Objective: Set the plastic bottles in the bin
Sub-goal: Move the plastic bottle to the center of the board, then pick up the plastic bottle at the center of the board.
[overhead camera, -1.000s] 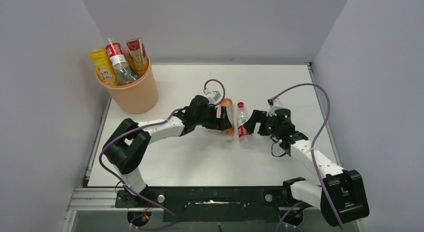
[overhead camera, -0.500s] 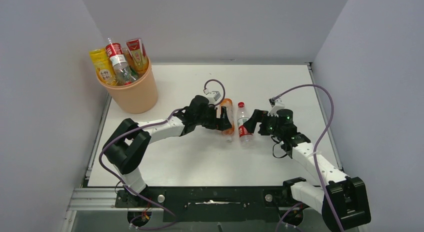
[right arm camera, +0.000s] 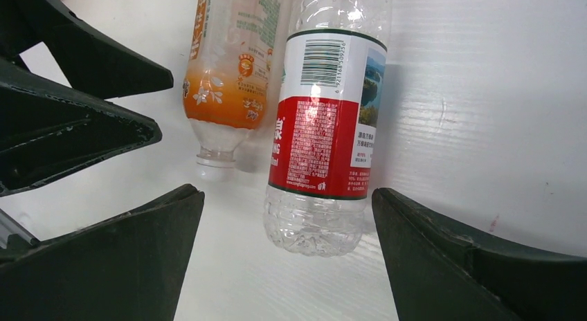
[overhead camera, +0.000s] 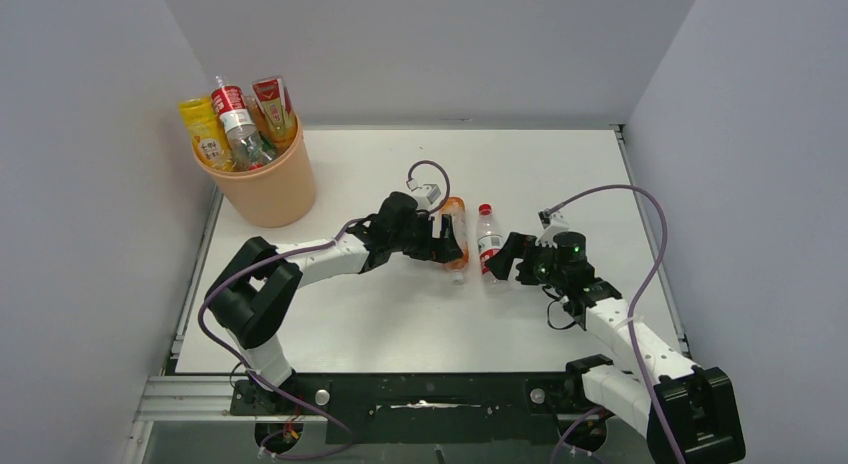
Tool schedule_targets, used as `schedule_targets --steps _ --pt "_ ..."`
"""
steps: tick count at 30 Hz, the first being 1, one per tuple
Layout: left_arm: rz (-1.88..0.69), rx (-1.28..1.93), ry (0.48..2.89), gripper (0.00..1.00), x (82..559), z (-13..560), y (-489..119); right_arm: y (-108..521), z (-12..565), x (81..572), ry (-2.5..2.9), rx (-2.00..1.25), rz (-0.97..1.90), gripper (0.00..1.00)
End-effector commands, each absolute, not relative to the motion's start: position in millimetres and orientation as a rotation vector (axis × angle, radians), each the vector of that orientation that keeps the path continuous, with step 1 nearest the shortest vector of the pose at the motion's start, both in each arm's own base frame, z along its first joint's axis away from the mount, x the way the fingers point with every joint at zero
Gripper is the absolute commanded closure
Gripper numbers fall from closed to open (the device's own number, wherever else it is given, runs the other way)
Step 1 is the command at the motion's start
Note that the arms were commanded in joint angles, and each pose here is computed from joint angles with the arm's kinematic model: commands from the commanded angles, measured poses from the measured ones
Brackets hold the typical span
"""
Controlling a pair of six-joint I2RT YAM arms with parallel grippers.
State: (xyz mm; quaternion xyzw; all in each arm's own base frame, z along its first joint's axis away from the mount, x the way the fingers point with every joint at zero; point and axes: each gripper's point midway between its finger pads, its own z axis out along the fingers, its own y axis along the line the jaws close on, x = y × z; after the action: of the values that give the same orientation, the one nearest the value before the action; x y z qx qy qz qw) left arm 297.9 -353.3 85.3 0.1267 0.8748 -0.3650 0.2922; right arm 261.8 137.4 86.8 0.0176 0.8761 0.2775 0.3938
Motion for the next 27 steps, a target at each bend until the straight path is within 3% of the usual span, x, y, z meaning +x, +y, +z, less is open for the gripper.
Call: schedule_targets --steps 1,11,20,27 --pt "-0.994 0.365 2.222 0.13 307 123 -359 147 107 266 2.145 0.024 0.762 0.02" --pt "-0.976 0.345 2.199 0.13 321 134 -360 148 114 265 2.133 0.013 0.759 0.02" --pt "-0.945 0.235 2.127 0.13 366 147 -370 147 120 266 2.117 0.023 0.76 0.02" --pt "-0.843 0.145 2.163 0.13 405 127 -375 147 123 261 2.099 0.04 0.772 0.02"
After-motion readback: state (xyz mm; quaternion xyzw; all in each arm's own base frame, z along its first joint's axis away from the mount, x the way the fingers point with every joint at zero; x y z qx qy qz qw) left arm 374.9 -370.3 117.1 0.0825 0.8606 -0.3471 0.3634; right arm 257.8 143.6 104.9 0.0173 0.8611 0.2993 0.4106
